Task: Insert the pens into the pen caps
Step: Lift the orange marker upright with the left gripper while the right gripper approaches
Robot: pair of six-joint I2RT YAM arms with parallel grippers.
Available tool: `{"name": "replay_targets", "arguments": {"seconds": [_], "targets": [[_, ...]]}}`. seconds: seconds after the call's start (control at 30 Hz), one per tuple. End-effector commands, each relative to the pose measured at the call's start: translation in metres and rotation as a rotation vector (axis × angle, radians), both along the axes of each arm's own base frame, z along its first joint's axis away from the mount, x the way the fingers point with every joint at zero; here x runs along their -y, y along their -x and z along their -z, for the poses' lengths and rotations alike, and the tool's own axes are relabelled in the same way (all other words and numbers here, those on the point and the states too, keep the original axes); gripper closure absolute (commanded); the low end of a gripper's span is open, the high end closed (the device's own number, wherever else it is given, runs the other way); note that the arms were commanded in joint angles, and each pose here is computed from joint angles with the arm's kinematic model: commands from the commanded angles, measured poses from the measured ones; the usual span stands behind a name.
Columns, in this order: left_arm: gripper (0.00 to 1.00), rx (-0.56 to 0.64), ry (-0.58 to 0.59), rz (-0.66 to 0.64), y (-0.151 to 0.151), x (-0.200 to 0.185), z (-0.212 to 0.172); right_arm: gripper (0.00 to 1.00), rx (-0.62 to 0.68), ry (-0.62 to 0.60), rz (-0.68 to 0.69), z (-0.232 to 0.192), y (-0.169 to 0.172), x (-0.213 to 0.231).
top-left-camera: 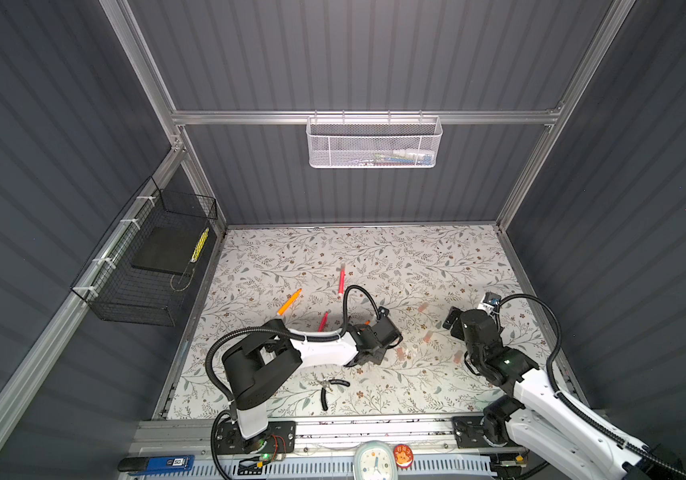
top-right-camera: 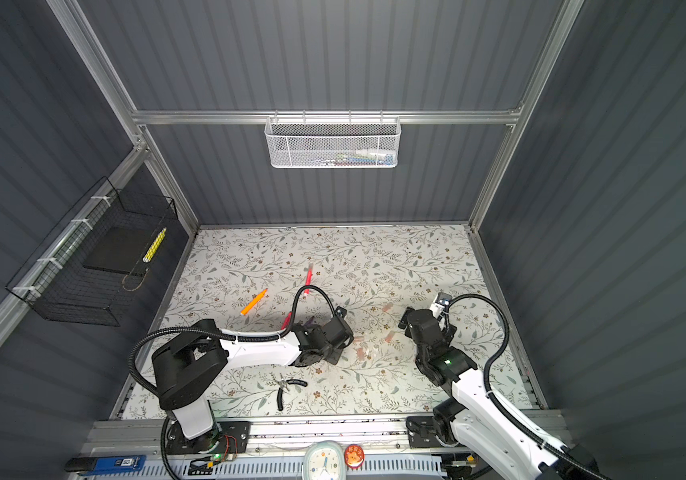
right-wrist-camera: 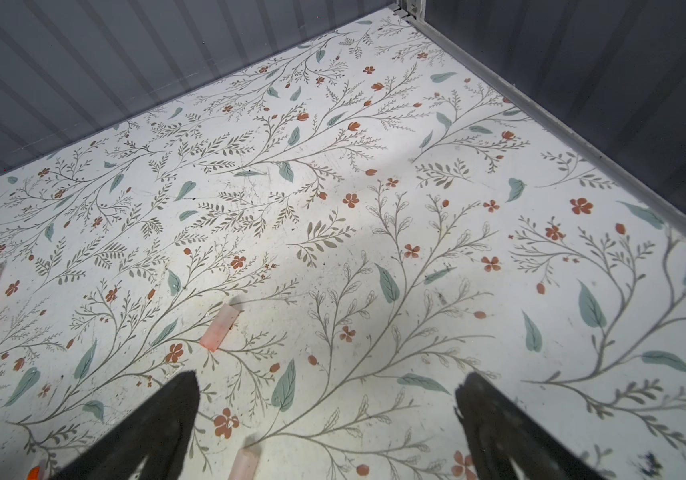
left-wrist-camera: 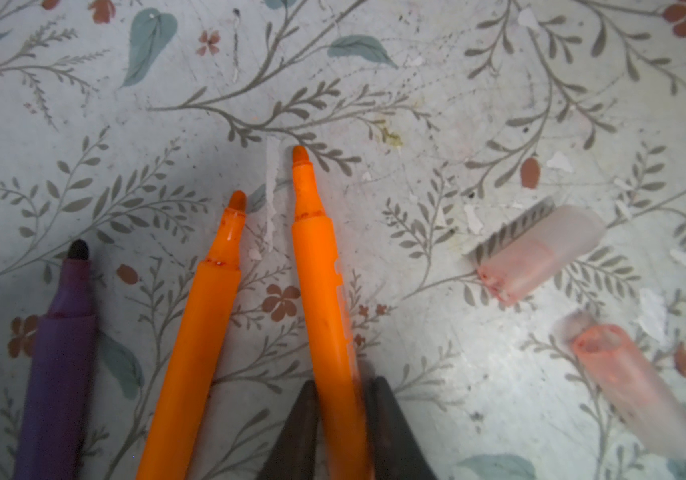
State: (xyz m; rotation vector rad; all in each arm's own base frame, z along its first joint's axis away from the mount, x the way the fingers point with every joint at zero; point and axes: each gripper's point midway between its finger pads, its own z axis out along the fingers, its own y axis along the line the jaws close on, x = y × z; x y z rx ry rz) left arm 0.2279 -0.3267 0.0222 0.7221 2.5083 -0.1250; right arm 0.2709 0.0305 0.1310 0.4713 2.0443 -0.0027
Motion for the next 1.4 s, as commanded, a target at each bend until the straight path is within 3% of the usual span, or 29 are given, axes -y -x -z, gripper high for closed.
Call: {"name": "replay_targets", "arguments": {"seconds": [0.0, 0.13, 0.33, 0.67, 1.07, 1.37], "targets": [[0.84, -0.071, -0.093, 0.027, 0.013, -0.016, 0.02, 0.01, 0.018, 0.003, 0.011, -0.009, -0.002, 0.001], [0.91, -0.077, -0.092, 0.023, 0.012, -0.017, 0.022, 0.01, 0.015, -0.038, 0.04, -0.013, 0.0, 0.002], [1.0, -0.088, -0.06, 0.014, 0.009, -0.021, 0.021, 0.04, 0.038, -0.257, -0.101, -0.025, -0.003, -0.046], [1.0, -0.041, 0.116, -0.008, 0.0, -0.025, -0.005, 0.03, 0.088, -0.391, -0.306, -0.052, 0.008, -0.131], [1.0, 0.136, 0.386, 0.02, -0.005, -0.018, -0.075, 0.04, 0.16, -0.584, -0.427, -0.064, 0.031, -0.191], [1.0, 0.193, 0.522, 0.063, 0.004, -0.019, -0.1, 0.05, 0.174, -0.61, -0.502, -0.066, 0.04, -0.229]]}}
